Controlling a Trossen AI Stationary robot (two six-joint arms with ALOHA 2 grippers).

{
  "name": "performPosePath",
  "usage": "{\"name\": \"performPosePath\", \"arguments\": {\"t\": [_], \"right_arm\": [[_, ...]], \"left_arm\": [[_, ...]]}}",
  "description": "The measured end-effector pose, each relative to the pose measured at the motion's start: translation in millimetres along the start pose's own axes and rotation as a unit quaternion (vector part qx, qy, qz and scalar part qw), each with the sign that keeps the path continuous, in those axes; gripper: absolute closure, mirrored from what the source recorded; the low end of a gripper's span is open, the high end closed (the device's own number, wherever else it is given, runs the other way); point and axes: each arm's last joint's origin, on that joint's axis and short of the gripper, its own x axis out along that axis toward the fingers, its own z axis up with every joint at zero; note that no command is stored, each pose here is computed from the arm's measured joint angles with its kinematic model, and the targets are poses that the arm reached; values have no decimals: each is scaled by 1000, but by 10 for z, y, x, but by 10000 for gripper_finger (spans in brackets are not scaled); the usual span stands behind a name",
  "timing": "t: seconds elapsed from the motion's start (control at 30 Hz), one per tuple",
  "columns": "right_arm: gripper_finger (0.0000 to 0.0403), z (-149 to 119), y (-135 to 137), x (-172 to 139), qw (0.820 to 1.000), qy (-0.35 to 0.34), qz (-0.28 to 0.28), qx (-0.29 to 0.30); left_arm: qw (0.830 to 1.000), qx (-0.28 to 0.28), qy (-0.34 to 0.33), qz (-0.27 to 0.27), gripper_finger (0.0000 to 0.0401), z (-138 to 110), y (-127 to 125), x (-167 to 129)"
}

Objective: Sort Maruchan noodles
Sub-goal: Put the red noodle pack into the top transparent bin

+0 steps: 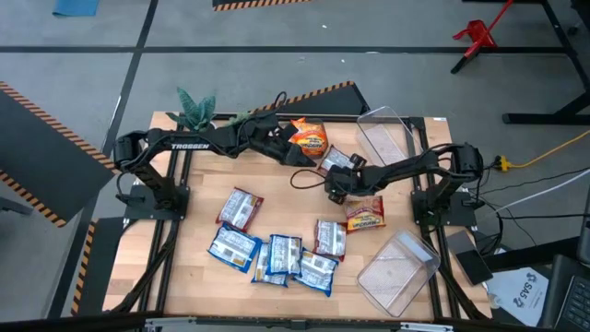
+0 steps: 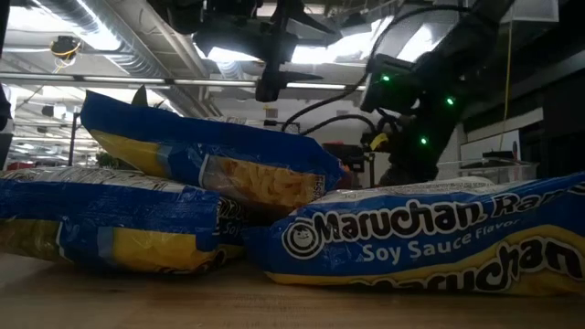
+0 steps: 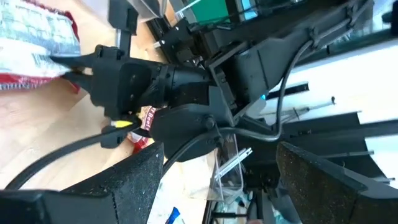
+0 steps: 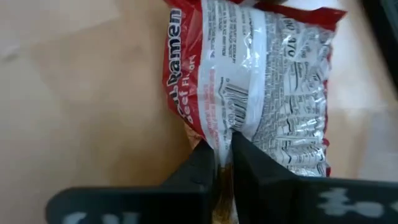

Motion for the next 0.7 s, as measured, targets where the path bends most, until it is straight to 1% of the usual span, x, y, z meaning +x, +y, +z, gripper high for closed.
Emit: {"name": "performPosePath", "arguments": {"t": [0.07, 0.1, 0.23, 0.3, 0.43, 0.5, 0.57, 0.7], "right_arm": [[391, 81, -8, -95, 999, 18, 33, -3], [396, 120, -12, -154, 998, 21, 58, -2], [399, 241, -69, -430, 986, 0, 164, 8], [401, 246, -125, -559, 981, -7, 193, 13], [402, 204, -269, -808, 974, -8, 224, 24], [402, 193, -330, -919, 970, -18, 240, 28], [402, 190, -382, -1019, 965, -32, 257, 34], [403, 182, -465, -1158, 960, -55, 269, 52]], "left_arm": [[1000, 20, 10, -7, 96, 13, 8, -13], [999, 30, 15, -11, 96, 22, 13, -22], [996, 84, 26, -21, 96, 56, 37, -54], [992, 120, 30, -26, 96, 75, 50, -70], [982, 184, 31, -29, 96, 98, 70, -93], [967, 251, 33, -29, 96, 91, 77, -92], [946, 320, 44, -25, 96, 41, 80, -69], [893, 444, 70, -8, 96, -103, 74, 1]]}}
